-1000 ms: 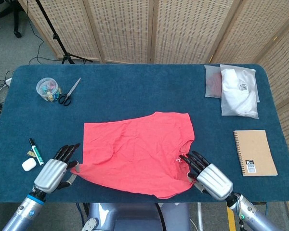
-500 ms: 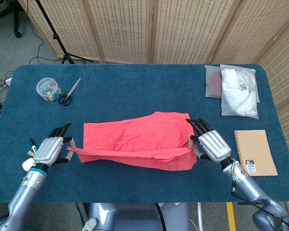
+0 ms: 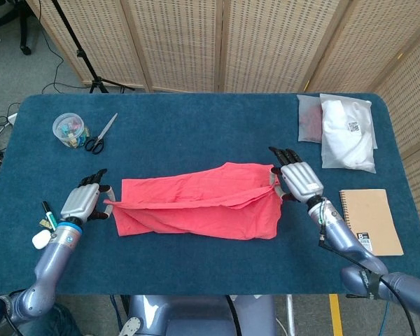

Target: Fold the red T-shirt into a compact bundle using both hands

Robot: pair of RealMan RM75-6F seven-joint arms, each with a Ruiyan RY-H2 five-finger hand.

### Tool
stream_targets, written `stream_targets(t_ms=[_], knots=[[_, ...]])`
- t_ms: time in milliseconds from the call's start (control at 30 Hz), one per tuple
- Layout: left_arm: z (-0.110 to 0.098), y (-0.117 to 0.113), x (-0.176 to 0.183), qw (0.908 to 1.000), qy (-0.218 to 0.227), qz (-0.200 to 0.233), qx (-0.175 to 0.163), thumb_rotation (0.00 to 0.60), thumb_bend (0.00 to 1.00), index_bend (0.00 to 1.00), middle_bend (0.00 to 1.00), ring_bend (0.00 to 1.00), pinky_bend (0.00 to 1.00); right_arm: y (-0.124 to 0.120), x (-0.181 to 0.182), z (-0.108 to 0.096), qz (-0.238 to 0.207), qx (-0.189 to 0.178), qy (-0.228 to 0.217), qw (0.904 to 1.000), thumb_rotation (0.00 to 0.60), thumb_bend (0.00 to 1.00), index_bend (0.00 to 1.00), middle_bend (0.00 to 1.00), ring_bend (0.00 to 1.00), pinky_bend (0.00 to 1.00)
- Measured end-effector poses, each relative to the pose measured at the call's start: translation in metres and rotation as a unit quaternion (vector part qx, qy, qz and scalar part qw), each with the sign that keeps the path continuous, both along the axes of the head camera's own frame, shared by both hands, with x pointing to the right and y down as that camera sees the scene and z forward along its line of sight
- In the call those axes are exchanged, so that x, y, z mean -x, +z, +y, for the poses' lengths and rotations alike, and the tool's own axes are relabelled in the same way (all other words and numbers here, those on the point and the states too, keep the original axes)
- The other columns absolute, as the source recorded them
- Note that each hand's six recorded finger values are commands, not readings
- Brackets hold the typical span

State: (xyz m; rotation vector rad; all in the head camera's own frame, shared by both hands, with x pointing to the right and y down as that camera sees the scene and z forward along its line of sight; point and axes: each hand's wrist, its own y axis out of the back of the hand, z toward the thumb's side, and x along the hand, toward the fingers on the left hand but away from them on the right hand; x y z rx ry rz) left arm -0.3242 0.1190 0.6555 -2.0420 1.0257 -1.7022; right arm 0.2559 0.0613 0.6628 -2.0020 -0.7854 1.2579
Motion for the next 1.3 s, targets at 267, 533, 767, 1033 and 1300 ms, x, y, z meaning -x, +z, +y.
stream_targets(t_ms=[267,533,767,1033,1300], knots=[[-0.016,0.017,-0.003,0.9996,-0.022,-0.017,0.001,0.600,0.60,0.71,0.00,0.00,0.00,0.018,0.014,-0.027,0.011,0.011,0.016,0.9997,0.600,0.52,0.70,0.00,0.00,0.00],[-0.028,0.035,-0.001,0.9983,-0.035,-0.048,0.000,0.600,0.60,0.71,0.00,0.00,0.00,0.028,0.022,-0.047,0.019,0.016,0.030,0.9993,0.600,0.52,0.70,0.00,0.00,0.00],[-0.036,0.052,-0.004,0.9971,-0.044,-0.061,0.005,0.600,0.60,0.71,0.00,0.00,0.00,0.041,0.026,-0.053,0.025,0.025,0.039,0.9986,0.600,0.52,0.70,0.00,0.00,0.00],[-0.042,0.070,-0.008,0.9959,-0.048,-0.077,0.006,0.600,0.56,0.53,0.00,0.00,0.00,0.057,0.027,-0.058,0.039,0.032,0.048,0.9976,0.600,0.52,0.70,0.00,0.00,0.00],[-0.045,0.083,-0.010,0.9954,-0.052,-0.080,0.005,0.600,0.41,0.00,0.00,0.00,0.00,0.072,0.023,-0.063,0.057,0.038,0.057,0.9961,0.600,0.52,0.70,0.00,0.00,0.00]])
